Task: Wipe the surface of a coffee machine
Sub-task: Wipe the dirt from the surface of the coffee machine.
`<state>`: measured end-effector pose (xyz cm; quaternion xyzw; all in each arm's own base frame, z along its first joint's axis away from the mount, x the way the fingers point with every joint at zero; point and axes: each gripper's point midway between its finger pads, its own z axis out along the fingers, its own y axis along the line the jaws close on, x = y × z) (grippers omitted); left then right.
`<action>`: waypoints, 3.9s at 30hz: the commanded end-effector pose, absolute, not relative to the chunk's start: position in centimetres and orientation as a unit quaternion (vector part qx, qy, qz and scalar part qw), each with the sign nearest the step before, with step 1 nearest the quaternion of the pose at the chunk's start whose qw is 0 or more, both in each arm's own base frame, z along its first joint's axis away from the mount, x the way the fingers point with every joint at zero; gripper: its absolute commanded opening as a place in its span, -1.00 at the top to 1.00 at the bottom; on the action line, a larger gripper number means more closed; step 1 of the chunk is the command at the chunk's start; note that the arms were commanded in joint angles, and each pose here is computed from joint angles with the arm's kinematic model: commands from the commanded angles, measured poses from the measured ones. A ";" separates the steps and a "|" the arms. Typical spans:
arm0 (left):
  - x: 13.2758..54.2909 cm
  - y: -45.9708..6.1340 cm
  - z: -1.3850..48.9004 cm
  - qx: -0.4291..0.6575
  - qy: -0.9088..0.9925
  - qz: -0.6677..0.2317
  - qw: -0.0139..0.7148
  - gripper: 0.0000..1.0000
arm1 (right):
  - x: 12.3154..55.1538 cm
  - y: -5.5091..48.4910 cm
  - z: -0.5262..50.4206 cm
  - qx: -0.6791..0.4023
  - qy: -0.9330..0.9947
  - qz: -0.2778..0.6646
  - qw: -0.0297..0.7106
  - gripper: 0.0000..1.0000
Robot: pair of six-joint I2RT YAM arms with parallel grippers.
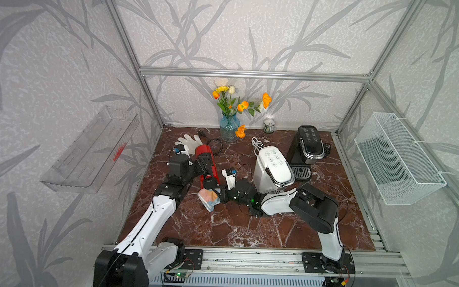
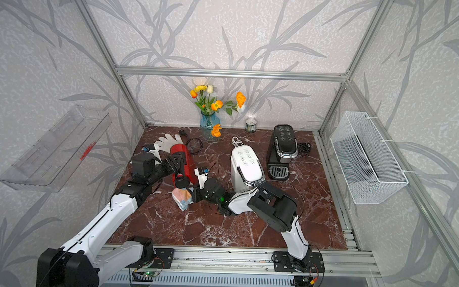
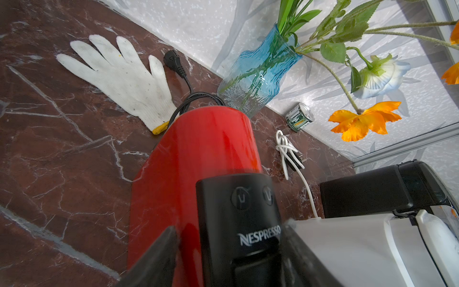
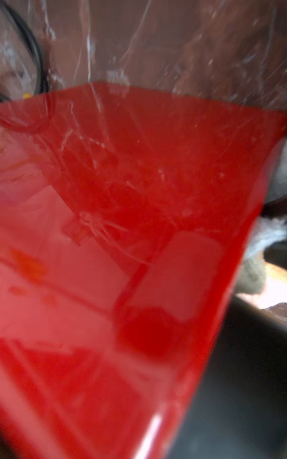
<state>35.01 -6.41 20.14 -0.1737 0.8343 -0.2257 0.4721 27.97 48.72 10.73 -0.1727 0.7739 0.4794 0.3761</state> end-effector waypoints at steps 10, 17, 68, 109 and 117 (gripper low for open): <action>32.0 -6.7 15.1 -0.170 0.886 -0.202 0.382 -0.27 | 32.5 48.2 5.7 -0.133 0.810 0.422 0.385 1.00; 32.2 -6.8 15.4 -0.167 0.885 -0.202 0.384 -0.27 | 30.5 45.7 4.0 -0.145 0.828 0.404 0.361 1.00; 32.5 -6.8 16.0 -0.170 0.880 -0.208 0.392 -0.27 | 30.1 39.6 6.8 -0.146 0.833 0.359 0.394 1.00; 30.2 -3.9 20.1 -0.202 0.863 -0.157 0.436 -0.44 | 26.9 53.6 10.8 -0.255 0.794 0.422 0.355 1.00; 29.7 -4.3 24.2 -0.179 0.845 -0.174 0.473 -0.45 | 27.6 48.3 17.9 -0.258 0.767 0.413 0.417 1.00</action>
